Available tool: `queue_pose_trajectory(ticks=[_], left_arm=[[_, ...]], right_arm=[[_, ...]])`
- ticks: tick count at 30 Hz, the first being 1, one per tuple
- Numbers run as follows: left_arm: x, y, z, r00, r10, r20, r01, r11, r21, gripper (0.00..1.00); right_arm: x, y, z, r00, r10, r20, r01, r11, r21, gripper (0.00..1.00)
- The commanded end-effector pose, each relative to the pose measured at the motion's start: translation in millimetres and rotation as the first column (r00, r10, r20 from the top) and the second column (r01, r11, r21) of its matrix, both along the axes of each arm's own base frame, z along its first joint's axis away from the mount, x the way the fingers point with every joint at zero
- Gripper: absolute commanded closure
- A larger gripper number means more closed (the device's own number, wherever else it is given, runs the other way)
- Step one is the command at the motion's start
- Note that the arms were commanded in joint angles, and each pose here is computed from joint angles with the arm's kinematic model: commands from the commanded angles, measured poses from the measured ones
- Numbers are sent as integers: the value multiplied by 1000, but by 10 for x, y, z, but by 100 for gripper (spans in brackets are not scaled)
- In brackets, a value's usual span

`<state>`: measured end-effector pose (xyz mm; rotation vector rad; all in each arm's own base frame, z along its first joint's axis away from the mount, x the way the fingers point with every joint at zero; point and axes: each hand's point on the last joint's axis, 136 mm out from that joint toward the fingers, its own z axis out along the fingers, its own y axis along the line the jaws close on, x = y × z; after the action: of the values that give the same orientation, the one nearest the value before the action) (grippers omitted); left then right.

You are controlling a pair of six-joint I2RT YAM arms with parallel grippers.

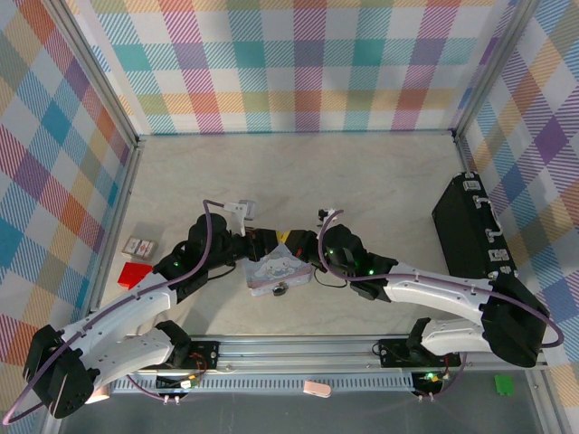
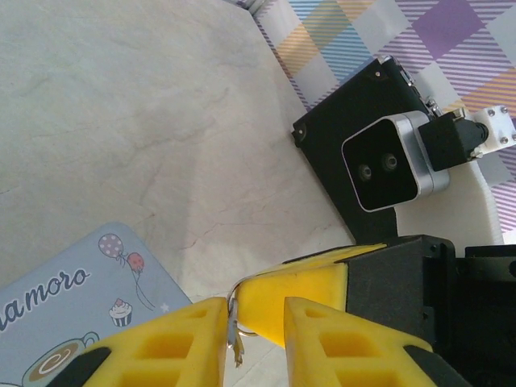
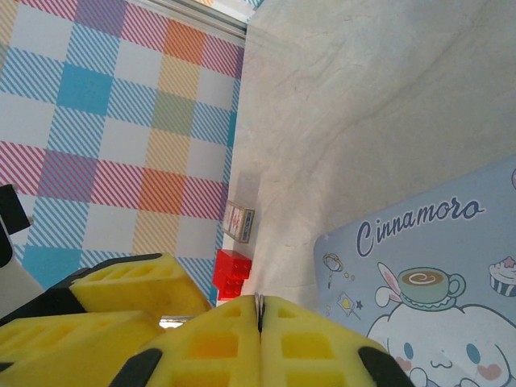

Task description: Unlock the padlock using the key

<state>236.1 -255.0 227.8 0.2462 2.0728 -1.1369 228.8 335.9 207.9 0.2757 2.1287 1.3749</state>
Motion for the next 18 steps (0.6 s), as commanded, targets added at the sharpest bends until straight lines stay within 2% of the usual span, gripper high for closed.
queue_pose_trajectory(ticks=[1, 15, 17, 18], left_arm=[[-28, -87, 151, 998, -43, 40, 44, 999, -12, 77], [34, -47, 212, 998, -7, 58, 6, 1000, 3, 98], [35, -34, 229, 998, -4, 67, 3, 1000, 7, 100], [34, -17, 246, 997, -1, 76, 0, 1000, 13, 100]], right_arm=[[26, 86, 255, 1000, 2, 24, -4, 998, 70, 100], [19, 70, 263, 999, 5, 37, -8, 998, 62, 100], [17, 55, 255, 999, 8, 54, -10, 999, 48, 89], [15, 36, 268, 997, 9, 81, -12, 999, 34, 81]])
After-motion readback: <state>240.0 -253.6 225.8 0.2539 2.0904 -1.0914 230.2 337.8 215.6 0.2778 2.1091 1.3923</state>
